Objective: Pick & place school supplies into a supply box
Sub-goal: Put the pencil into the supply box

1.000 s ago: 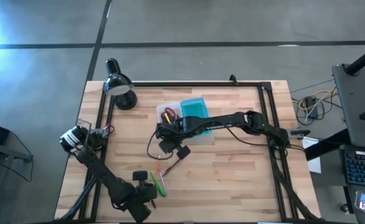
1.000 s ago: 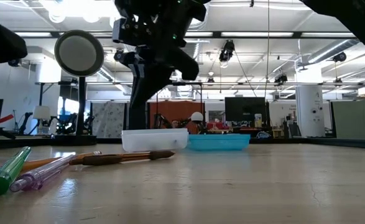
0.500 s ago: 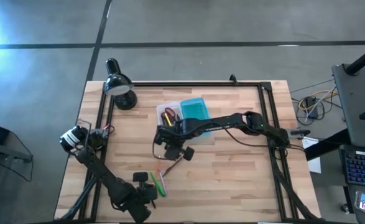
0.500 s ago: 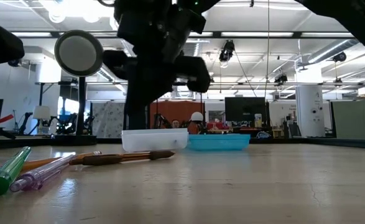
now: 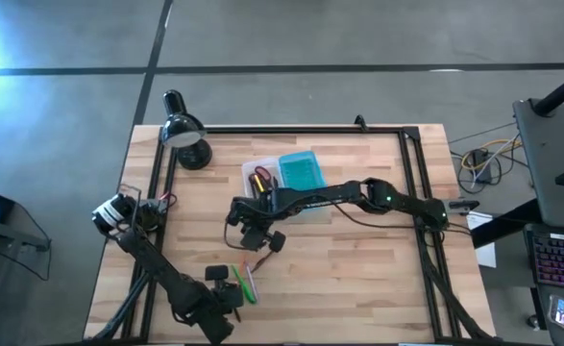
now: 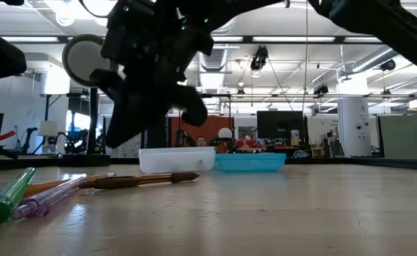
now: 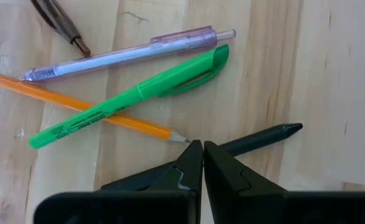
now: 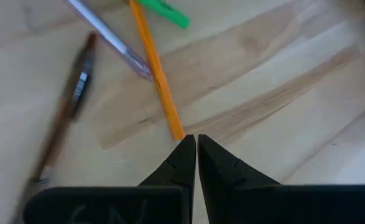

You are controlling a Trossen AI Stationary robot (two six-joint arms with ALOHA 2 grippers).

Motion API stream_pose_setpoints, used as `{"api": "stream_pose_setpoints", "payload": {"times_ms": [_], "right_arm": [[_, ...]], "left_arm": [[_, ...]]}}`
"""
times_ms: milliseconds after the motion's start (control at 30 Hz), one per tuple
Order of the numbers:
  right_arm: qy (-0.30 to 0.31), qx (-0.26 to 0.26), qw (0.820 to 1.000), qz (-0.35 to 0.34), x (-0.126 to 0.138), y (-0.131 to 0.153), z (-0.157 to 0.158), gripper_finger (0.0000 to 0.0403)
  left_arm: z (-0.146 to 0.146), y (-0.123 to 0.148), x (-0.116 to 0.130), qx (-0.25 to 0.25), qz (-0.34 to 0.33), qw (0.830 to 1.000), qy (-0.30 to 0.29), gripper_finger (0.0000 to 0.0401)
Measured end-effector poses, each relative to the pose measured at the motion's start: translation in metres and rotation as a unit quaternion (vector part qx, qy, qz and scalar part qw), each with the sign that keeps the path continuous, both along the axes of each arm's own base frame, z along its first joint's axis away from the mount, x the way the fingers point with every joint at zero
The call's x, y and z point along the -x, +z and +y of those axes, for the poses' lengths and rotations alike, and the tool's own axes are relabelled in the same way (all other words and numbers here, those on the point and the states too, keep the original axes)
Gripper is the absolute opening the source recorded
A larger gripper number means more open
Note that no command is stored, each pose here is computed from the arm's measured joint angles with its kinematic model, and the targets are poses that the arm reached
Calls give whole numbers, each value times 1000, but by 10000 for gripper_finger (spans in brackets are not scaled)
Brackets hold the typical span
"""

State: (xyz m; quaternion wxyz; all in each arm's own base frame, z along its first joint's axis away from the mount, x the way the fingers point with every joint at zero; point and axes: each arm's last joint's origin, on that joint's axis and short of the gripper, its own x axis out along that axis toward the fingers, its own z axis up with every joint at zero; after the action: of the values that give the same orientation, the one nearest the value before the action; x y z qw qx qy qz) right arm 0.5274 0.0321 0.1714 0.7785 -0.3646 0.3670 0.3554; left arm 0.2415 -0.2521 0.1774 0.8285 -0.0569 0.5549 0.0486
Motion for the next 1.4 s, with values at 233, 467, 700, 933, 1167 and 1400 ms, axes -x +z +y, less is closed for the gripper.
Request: {"api": "stream_pose_setpoints", "payload": {"times_ms": [233, 467, 700, 933, 1167, 1400], "right_arm": [[-30, -13, 999, -15, -9, 4, 0, 8], [-125, -60, 990, -25, -15, 10, -1, 8], [-106, -32, 994, -4, -10, -2, -2, 11], [-112, -43, 993, 4, -9, -6, -1, 64], [-115, -39, 993, 4, -9, -8, -1, 134], [-111, -33, 993, 26, -4, -23, 0, 157]], "left_arm": [[0, 0, 0, 3, 0, 1000, 6, 0], [0, 0, 0, 2, -1, 1000, 10, 0], [0, 0, 0, 1, -3, 1000, 11, 0], [0, 0, 0, 0, -3, 1000, 9, 0], [1, -2, 1, -3, -2, 1000, 9, 0], [2, -3, 1, -5, 0, 1000, 9, 0]]}}
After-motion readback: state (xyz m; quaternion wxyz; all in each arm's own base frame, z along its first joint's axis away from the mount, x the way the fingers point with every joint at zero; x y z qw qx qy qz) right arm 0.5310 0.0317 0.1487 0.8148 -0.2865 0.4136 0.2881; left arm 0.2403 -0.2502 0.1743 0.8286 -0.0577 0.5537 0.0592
